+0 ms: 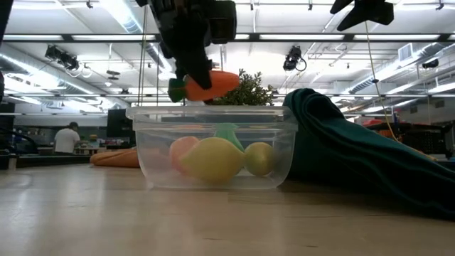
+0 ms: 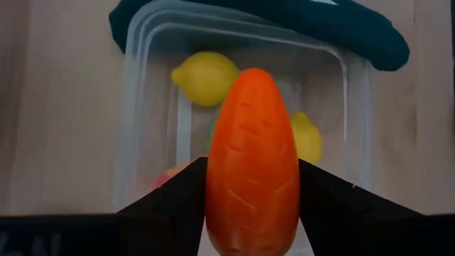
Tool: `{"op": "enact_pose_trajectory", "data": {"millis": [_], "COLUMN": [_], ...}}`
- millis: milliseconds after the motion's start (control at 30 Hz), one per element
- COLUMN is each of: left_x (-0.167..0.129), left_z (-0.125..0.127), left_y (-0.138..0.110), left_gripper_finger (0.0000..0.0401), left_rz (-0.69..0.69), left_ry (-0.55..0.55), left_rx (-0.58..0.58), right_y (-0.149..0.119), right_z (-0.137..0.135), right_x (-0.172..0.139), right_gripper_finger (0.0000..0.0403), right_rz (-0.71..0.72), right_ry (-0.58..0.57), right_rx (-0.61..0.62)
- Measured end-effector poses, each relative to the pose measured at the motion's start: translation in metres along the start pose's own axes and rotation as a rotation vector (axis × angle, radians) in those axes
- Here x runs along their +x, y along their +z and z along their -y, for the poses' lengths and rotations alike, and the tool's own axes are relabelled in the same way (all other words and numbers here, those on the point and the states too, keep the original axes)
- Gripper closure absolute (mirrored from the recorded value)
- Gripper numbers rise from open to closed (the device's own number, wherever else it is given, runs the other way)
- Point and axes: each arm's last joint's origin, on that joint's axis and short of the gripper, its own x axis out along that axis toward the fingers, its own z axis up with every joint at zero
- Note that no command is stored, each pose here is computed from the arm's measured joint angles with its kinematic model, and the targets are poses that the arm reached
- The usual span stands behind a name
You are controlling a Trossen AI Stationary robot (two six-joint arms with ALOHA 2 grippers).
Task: Pick and placing Produce into tupperware
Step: Put the orange carrot into the transparent bin
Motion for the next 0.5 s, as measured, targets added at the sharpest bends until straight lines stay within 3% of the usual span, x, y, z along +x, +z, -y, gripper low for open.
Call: {"op": "enact_pose_trajectory", "data": {"millis": [167,300,500], "left_x": [0.007,0.009,0.024], "left_z": [0.000,-0.002,-0.004], "left_y": [0.004,0.008,0.005], "left_gripper_finger": [0.0211,0.0221,0.0200], "left_rz": [0.039,0.084,0.040], "left_ry": [0.034,0.079,0.091], "left_rx": [-0.037,0.010,0.025], "right_y": [0.000,-0.001,-0.001], "right_z": [0.000,0.000,0.000], "right_x": [0.000,0.000,0.000], "right_gripper_finger": [0.0238,0.0238,0.0238], "right_rz": [-0.010,-0.016,-0.018], "right_ry": [0.003,0.007,0.009], "right_rx": [-0.008,-0.019,-0.021]}}
